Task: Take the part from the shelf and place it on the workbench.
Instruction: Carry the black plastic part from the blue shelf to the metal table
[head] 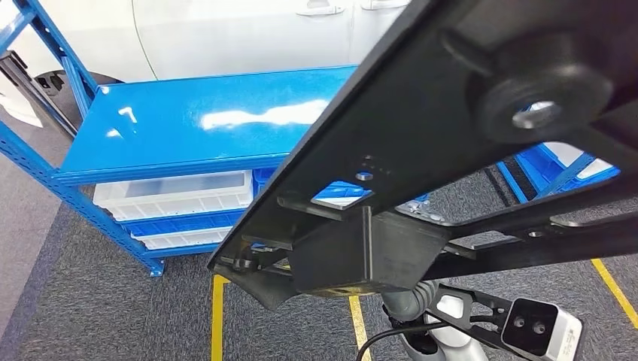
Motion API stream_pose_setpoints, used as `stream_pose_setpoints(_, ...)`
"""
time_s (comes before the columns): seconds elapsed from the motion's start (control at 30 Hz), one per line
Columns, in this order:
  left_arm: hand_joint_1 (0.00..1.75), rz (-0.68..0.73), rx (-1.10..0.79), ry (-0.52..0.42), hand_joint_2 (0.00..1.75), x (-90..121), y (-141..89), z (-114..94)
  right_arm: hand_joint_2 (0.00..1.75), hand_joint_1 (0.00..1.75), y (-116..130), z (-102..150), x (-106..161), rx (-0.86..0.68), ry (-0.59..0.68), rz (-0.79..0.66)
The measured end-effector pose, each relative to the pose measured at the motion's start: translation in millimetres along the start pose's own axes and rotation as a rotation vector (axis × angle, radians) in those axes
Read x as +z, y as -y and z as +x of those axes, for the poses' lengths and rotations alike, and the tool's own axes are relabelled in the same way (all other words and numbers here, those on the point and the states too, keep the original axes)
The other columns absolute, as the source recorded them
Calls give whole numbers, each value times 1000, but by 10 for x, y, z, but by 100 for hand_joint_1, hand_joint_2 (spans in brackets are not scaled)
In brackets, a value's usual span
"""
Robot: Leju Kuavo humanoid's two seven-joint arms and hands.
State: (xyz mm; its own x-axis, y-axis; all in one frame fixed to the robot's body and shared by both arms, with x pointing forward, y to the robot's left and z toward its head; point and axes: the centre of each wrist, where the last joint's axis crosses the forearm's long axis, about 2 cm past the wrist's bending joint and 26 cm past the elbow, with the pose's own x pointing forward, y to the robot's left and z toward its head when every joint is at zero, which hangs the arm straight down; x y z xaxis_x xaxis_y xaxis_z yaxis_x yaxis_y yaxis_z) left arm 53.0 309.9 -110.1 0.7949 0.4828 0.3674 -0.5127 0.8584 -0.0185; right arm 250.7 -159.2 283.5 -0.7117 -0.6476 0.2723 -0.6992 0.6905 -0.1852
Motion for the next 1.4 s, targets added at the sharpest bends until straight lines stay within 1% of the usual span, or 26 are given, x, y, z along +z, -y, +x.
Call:
stream_pose_setpoints(0.2, 0, 21, 19, -5, 0, 5, -2, -18, 175, 175, -25, -37, 44, -21, -17, -9)
stream_pose_setpoints(0.47, 0, 68, 38, 0, 0, 15, 44, -52, 175, 175, -51, -89, 63, -89, -14, -11)
stream_pose_setpoints(0.67, 0, 93, 31, 23, 0, 27, 41, -94, 175, 175, -11, -44, 199, -114, -37, -17)
stream_pose_setpoints(0.87, 0, 75, 16, 35, 0, 28, 84, -94, 175, 175, 34, 2, 247, -109, -48, 12)
stream_pose_setpoints(1.17, 0, 32, 4, 18, 0, 31, 60, -109, 175, 175, 56, 29, 258, -116, -48, 38)
stream_pose_setpoints(1.4, 0, 23, -25, -2, 0, 23, 55, -82, 175, 175, 115, 55, 137, -72, -16, 54)
